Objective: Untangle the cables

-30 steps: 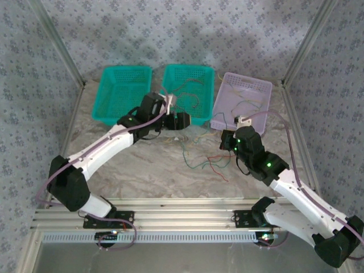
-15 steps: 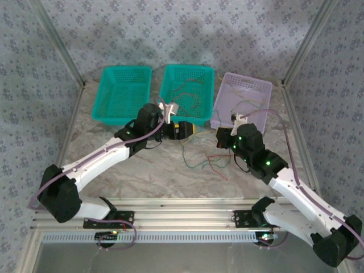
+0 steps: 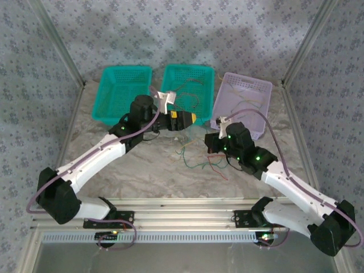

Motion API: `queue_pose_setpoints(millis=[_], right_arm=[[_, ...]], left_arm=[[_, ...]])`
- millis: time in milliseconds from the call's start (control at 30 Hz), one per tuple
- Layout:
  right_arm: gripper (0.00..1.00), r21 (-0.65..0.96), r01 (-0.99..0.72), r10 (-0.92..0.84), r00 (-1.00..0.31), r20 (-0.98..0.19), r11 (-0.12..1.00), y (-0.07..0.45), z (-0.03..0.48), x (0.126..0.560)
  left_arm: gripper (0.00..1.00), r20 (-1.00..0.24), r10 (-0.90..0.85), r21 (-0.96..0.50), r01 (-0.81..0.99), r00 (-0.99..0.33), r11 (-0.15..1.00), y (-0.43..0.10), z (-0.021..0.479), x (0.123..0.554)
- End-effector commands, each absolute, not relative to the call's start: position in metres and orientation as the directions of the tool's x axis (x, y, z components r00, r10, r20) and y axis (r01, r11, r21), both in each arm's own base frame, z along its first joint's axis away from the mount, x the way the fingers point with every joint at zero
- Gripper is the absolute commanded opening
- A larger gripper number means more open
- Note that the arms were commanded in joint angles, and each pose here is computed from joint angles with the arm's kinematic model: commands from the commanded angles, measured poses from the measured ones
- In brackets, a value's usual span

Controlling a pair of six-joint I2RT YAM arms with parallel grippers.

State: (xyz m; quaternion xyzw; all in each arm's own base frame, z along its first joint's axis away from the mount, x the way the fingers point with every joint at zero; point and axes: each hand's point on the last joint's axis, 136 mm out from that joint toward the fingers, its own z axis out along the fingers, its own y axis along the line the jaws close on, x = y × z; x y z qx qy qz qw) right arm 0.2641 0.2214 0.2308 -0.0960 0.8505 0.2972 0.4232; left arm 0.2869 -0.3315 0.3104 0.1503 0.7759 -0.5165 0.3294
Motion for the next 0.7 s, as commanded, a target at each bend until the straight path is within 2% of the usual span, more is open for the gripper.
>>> queue_pose_setpoints(millis=[0,67,333,400,533,567,667], right_arm=[[0.00,0.418,-0.473,0.072,-0.591,-0.803,0.776,0.233,0.251,0.264],[0.00,0.416,-0.474,0.068,-0.593,-0.803,0.776,0.234,0.252,0.265],[0.00,0.408,-0.488,0.054,-0.590,-0.806,0.772,0.240,0.254,0.265],[0.00,0.406,-0.490,0.050,-0.590,-0.806,0.771,0.241,0.253,0.266],[0.00,0.403,-0.489,0.047,-0.590,-0.806,0.774,0.242,0.252,0.266],[0.00,0.401,-0.489,0.047,-0.589,-0.807,0.775,0.242,0.252,0.266],[0.00,0.388,-0.488,0.039,-0.582,-0.812,0.782,0.238,0.253,0.265]], left_arm=[[0.80,-0.699,-0.038,-0.684,0.651,-0.714,0.330,-0.345,0.326,0.272],[0.77,-0.704,0.001,-0.668,0.663,-0.710,0.337,-0.347,0.321,0.264],[0.49,-0.707,0.058,-0.622,0.659,-0.705,0.424,-0.345,0.304,0.267],[0.38,-0.708,0.060,-0.619,0.659,-0.704,0.427,-0.348,0.304,0.270],[0.05,-0.711,0.068,-0.610,0.661,-0.700,0.436,-0.352,0.304,0.274],[0.00,-0.716,0.065,-0.601,0.661,-0.695,0.449,-0.351,0.306,0.276],[0.00,-0.742,0.048,-0.560,0.657,-0.669,0.506,-0.341,0.312,0.282]])
